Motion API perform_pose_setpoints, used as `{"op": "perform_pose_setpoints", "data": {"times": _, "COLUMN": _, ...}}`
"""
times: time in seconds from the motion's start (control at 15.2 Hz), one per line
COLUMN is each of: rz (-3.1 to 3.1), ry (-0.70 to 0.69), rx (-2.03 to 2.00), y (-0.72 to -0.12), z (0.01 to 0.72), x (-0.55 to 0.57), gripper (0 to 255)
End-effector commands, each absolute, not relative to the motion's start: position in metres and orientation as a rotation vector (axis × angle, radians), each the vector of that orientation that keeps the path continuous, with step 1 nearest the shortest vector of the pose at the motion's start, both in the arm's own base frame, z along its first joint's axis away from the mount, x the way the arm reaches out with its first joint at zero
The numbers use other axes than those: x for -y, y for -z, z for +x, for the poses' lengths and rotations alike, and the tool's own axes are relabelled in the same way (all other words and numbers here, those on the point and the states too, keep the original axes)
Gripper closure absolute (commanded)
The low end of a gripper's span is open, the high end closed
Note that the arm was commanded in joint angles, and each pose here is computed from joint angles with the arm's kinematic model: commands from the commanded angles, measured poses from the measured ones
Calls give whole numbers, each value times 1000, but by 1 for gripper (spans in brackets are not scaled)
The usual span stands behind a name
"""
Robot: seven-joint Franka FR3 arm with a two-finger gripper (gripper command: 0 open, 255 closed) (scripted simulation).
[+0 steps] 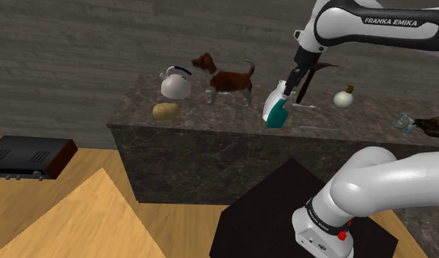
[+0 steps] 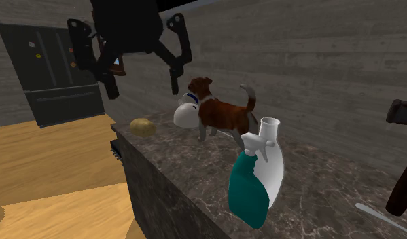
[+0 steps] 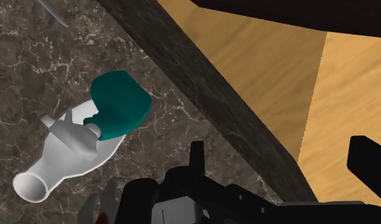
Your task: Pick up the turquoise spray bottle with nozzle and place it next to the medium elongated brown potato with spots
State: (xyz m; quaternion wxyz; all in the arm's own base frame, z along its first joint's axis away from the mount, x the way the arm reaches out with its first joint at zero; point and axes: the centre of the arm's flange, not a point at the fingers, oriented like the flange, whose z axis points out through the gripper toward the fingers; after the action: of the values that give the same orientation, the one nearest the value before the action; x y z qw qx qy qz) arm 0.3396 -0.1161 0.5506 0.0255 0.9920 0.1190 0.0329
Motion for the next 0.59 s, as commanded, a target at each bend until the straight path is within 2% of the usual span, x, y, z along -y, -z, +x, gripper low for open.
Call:
{"op": "perform_pose_setpoints", "data": {"times": 0.0, "rz": 3057, "ry": -92, "rx": -477, "y": -538, "z": 346, "x": 141, "gripper": 0}}
{"op": "perform_pose_setpoints", "data": {"times": 0.53, "rz": 2995, "ry": -49, "rx": -872, "y": -497, "z": 393, "x": 232, "gripper": 0}}
